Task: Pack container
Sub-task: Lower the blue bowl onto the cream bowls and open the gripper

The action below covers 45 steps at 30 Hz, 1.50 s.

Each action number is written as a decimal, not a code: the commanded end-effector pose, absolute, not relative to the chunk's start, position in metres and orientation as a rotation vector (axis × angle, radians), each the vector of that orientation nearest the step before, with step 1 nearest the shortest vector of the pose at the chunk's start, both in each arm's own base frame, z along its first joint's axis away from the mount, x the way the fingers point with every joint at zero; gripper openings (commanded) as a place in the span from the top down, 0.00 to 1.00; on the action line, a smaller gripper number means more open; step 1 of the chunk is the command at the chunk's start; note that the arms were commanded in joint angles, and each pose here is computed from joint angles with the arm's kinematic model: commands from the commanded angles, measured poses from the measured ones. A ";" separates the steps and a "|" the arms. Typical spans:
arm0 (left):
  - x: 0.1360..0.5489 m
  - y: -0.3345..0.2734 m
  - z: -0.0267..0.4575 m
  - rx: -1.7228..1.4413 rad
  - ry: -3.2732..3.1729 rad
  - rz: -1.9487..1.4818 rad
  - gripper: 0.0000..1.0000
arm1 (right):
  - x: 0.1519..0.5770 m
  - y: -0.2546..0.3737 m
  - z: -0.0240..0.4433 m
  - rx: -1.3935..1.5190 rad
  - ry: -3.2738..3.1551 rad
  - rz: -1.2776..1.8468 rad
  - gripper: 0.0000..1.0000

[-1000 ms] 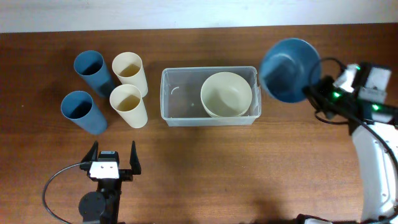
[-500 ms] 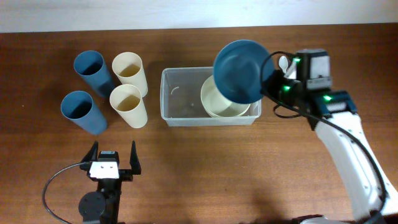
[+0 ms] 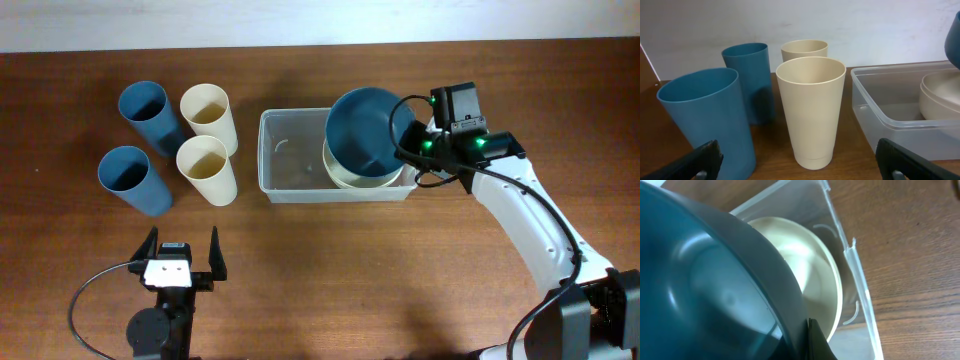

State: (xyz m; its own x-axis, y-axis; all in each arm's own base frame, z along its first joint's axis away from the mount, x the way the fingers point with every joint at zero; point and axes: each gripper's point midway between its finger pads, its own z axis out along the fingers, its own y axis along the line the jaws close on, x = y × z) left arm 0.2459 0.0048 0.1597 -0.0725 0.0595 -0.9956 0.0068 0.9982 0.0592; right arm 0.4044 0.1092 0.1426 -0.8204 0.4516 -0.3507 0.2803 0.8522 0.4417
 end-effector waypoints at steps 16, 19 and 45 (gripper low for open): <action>0.246 0.004 0.158 0.069 1.641 0.049 0.00 | 0.419 0.110 0.138 0.539 2.553 0.480 0.96; 0.246 0.004 0.158 0.069 1.641 0.049 0.00 | 0.419 0.113 0.133 0.533 2.566 0.477 0.96; 0.246 0.004 0.158 0.069 1.641 0.049 0.00 | 0.419 0.116 0.127 0.529 2.582 0.473 0.88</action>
